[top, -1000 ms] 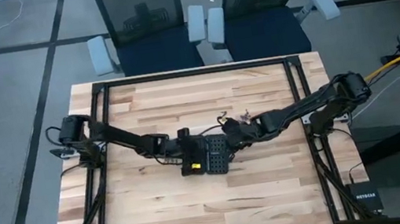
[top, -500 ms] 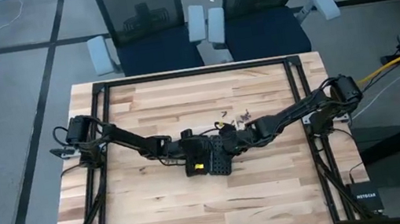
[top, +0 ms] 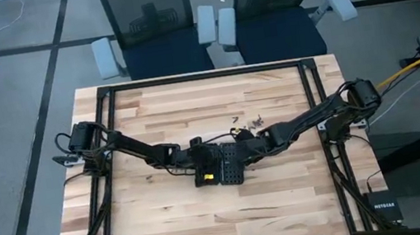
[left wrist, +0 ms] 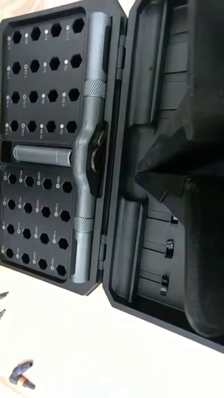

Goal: Prefit tool cases
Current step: Remove the gray t handle ratchet wrench from the black prefit tool case

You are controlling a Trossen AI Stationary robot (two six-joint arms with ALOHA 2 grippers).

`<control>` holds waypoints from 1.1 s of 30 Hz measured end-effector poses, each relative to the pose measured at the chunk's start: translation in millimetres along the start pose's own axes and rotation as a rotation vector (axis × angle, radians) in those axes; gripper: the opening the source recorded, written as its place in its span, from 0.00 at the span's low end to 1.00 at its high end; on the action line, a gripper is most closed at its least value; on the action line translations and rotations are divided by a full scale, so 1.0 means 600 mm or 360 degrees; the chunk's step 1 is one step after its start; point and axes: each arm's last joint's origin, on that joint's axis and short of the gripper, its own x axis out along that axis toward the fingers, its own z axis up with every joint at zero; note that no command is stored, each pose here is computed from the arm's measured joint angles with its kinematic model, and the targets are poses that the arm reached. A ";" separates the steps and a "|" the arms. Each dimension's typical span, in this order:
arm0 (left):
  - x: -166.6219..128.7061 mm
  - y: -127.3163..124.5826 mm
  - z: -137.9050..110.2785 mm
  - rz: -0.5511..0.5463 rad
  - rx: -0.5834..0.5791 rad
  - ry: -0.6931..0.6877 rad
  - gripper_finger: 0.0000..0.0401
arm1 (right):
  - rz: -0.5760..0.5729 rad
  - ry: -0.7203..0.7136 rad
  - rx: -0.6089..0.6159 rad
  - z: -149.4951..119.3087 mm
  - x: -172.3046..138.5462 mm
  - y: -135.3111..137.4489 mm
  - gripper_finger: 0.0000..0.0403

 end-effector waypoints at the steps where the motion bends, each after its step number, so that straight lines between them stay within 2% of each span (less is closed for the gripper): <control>1: 0.000 0.000 0.000 0.0000 0.0000 0.0000 0.00 | -0.0022 0.0007 0.0009 -0.001 0.004 -0.002 0.00; 8: 0.000 0.000 0.000 0.0002 -0.0036 -0.0008 0.00 | 0.0020 0.0032 0.0084 -0.009 0.033 0.004 0.00; 14: 0.000 0.001 0.000 0.0013 -0.0082 -0.0014 0.00 | 0.0099 0.0040 0.0154 -0.013 0.037 0.013 0.00; 16: 0.001 0.001 0.000 0.0016 -0.0105 -0.0016 0.00 | 0.0169 0.0043 0.0164 -0.011 0.037 0.018 0.00; 21: 0.003 -0.001 0.001 -0.0005 -0.0114 -0.0036 0.00 | 0.0459 -0.0157 0.0225 0.010 0.030 0.047 0.00; 24: 0.004 -0.004 0.001 -0.0012 -0.0136 -0.0039 0.00 | 0.0520 -0.0203 0.0242 0.027 0.028 0.049 0.00; 29: -0.003 -0.004 0.003 -0.0006 -0.0054 -0.0024 0.00 | 0.0339 -0.0149 0.0064 0.036 0.013 0.027 0.00; 33: -0.029 0.006 0.025 0.0070 0.0067 -0.0113 0.00 | 0.0215 -0.0136 -0.0100 0.042 -0.004 0.012 0.00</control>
